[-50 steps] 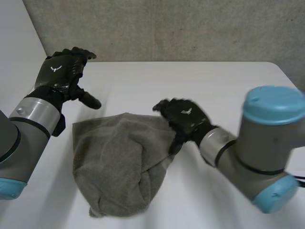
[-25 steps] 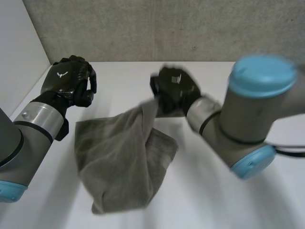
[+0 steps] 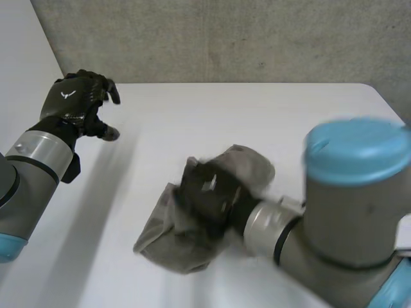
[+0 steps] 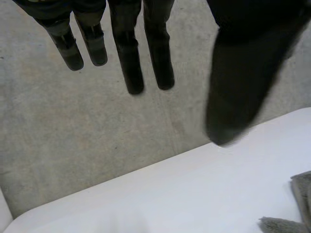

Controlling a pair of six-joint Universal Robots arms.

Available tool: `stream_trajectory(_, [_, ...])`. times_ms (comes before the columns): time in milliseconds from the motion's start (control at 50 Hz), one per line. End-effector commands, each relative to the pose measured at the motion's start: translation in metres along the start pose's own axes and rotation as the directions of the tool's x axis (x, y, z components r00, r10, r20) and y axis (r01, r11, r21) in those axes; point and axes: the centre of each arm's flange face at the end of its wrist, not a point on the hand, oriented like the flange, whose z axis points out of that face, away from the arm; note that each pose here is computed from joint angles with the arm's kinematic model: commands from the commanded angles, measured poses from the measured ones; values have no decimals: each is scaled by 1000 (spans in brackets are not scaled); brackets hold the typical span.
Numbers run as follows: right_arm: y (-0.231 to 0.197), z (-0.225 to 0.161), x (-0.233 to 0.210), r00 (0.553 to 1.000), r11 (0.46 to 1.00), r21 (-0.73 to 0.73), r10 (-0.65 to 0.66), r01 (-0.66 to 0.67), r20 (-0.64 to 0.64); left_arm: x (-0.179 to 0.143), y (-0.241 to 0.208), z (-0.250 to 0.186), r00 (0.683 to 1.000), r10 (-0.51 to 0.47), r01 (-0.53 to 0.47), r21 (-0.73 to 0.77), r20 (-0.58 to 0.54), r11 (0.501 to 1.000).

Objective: Fold the towel.

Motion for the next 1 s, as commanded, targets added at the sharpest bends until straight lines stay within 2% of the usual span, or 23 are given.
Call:
stream_trajectory(20, [-13, -8, 17, 995, 998, 55, -34, 39, -95, -2, 0, 0, 1000, 1, -1, -3, 5, 1000])
stream_trajectory(40, [-19, -13, 37, 986, 997, 78, 5, 8, -164, -1, 1, 0, 1000, 2, -2, -5, 3, 1000])
stream_trajectory(140, [-19, -26, 71, 959, 990, 107, 114, -88, -260, 5, 2, -3, 1000, 1, -2, -10, -23, 1000])
stream_trajectory(220, [-6, -28, 78, 946, 987, 77, 156, -139, -286, 13, 2, -7, 999, 2, -3, -11, -49, 1000])
stream_trajectory(280, [9, -31, 82, 937, 984, 39, 176, -172, -303, 30, 1, -15, 994, 0, -2, -11, -111, 1000])
stream_trajectory(320, [17, -34, 85, 931, 981, 21, 188, -191, -314, 46, 2, -22, 982, 1, -4, -15, -190, 1000])
stream_trajectory(380, [29, -39, 96, 913, 975, 3, 210, -223, -350, 53, 5, -26, 974, 8, -13, -21, -228, 1000])
stream_trajectory(440, [38, -42, 105, 897, 969, -6, 227, -247, -379, 62, 13, -33, 957, 51, -63, -34, -284, 997])
stream_trajectory(480, [41, -43, 108, 893, 968, -11, 227, -251, -389, 71, 22, -41, 933, 121, -141, -35, -339, 989])
stream_trajectory(540, [47, -44, 114, 883, 965, -16, 234, -263, -408, 78, 25, -46, 915, 160, -181, -23, -370, 983])
stream_trajectory(580, [52, -46, 121, 870, 961, -17, 243, -277, -430, 90, 32, -52, 881, 217, -241, -5, -420, 970])
stream_trajectory(600, [52, -46, 122, 870, 961, -17, 243, -277, -430, 90, 32, -52, 881, 217, -241, -5, -420, 970])
stream_trajectory(640, [55, -47, 124, 864, 958, -20, 248, -285, -438, 98, 40, -52, 859, 249, -280, -4, -446, 960])
stream_trajectory(800, [71, -53, 125, 848, 945, -48, 268, -324, -457, 112, 54, -37, 835, 271, -308, 2, -480, 952])
stream_trajectory(1000, [86, -56, 119, 843, 939, -51, 280, -339, -459, 127, 59, -14, 822, 275, -302, 28, -499, 953])
